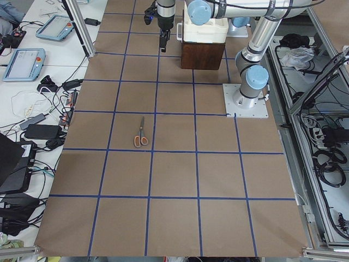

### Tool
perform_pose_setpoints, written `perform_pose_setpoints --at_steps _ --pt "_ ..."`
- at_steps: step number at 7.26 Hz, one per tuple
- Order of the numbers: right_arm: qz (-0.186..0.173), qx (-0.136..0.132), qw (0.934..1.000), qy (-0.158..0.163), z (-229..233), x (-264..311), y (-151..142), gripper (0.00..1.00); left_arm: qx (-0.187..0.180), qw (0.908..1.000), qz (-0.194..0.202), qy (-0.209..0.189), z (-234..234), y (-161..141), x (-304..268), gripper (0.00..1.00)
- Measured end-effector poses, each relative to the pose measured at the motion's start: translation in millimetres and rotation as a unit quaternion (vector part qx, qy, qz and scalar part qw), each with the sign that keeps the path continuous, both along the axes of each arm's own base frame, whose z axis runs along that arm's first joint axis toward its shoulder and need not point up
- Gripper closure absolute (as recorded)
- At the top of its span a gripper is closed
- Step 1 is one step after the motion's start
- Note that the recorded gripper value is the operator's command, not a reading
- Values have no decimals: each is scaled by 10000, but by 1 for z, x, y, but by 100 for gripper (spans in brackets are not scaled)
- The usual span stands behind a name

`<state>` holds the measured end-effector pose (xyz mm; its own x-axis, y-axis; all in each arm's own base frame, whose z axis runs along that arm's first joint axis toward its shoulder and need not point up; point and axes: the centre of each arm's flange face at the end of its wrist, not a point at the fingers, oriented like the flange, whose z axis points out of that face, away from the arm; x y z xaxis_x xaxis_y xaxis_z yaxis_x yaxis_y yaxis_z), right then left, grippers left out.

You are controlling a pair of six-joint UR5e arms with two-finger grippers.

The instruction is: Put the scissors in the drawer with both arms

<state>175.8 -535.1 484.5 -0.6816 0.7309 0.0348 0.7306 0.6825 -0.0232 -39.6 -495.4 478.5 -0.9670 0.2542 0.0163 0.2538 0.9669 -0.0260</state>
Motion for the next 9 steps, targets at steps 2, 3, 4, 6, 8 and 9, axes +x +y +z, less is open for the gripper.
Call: perform_pose_setpoints --at_steps 2,3,4,6,8,9 --pt "-867 182 9961 60 -27 43 0 0 -20 9974 -706 -129 -29 -28 56 0" --pt "-1177 248 9927 83 -37 61 2 0 38 9944 -1026 -233 -50 -43 81 0" --pt "-1482 333 9883 129 -49 76 3 0 90 9923 -1208 -247 -74 -59 106 0" --pt "-1943 569 9788 311 -86 110 2 0 39 9877 -1529 -314 -119 -89 136 0" --pt "-2285 757 9699 373 -110 128 2 0 91 9763 -2140 -299 -154 -107 156 0" --pt "-2422 864 9659 314 -115 134 4 0 108 9640 -2642 -271 -172 -111 176 0"
